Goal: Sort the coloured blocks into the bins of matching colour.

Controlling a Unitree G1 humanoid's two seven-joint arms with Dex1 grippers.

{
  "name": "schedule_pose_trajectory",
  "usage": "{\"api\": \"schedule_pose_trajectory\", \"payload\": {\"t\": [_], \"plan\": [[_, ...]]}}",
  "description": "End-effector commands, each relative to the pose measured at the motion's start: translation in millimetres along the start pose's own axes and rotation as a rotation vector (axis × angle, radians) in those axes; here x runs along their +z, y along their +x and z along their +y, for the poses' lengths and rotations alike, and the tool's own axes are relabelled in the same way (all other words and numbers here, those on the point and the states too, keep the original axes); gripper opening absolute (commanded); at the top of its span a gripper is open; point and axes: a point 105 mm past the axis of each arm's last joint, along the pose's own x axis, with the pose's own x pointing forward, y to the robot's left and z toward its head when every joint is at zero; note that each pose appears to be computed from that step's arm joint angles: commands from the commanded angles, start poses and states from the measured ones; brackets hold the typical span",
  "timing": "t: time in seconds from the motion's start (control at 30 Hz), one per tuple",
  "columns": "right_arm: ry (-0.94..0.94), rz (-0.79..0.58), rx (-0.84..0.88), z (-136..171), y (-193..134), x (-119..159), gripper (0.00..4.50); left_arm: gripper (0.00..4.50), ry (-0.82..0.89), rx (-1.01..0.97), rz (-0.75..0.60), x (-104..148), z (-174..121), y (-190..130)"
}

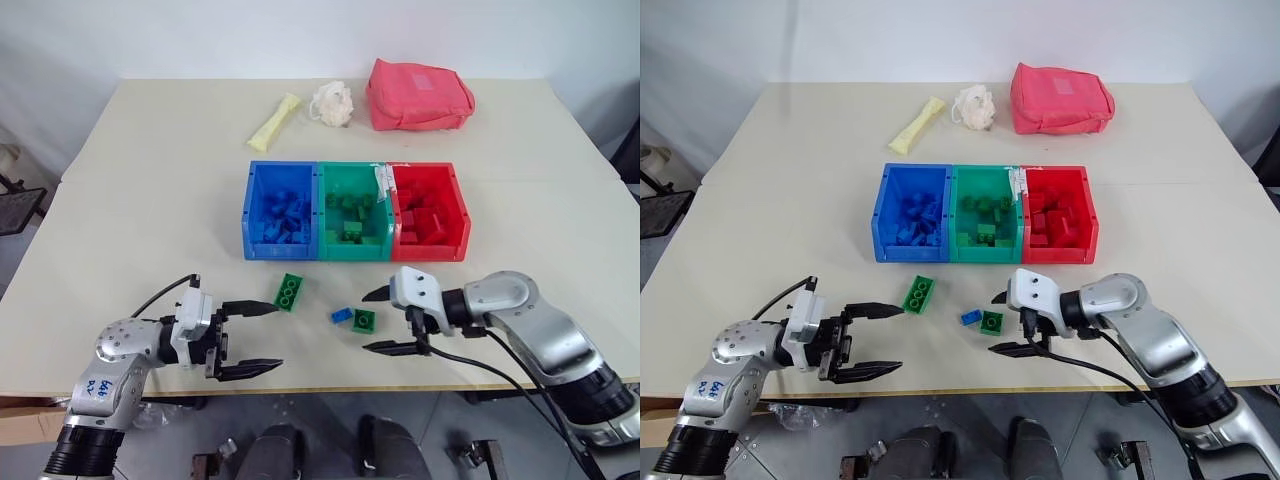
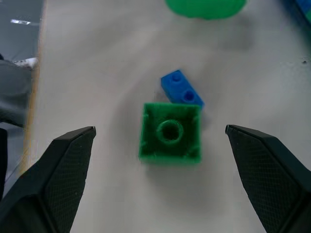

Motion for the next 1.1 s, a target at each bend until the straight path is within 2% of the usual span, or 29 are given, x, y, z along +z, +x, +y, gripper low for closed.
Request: {"api": "schedule_pose_trajectory", "payload": {"t": [0.03,0.3,0.33,0.5,0.6,0.77,0.87,1.1], "plan": [[-0.044,0.004,0.003,-2,3,3,4.09,4.50,0.043,-0.025,-0.033,9,-7,5],[-0.059,0.003,-0.004,0,-3,7,1.52,4.50,0.057,-0.026,-0.051,10,-7,10],[-0.064,-0.001,-0.010,0,-5,9,1.46,4.50,0.058,-0.026,-0.052,10,-6,10],[-0.092,-0.060,-0.087,-14,-20,31,1.46,4.50,0.069,-0.024,-0.066,10,-2,14],[-0.098,-0.127,-0.221,-46,-33,53,1.46,4.50,0.079,-0.024,-0.078,11,2,18],[-0.109,-0.162,-0.314,-76,-42,66,1.46,4.50,0.069,-0.020,-0.072,10,8,23],[-0.117,-0.176,-0.458,-116,-47,78,1.46,4.50,0.084,-0.025,-0.084,12,11,27],[-0.143,-0.201,-0.453,-125,-41,85,3.78,4.50,0.097,-0.016,-0.094,14,16,30]]}}
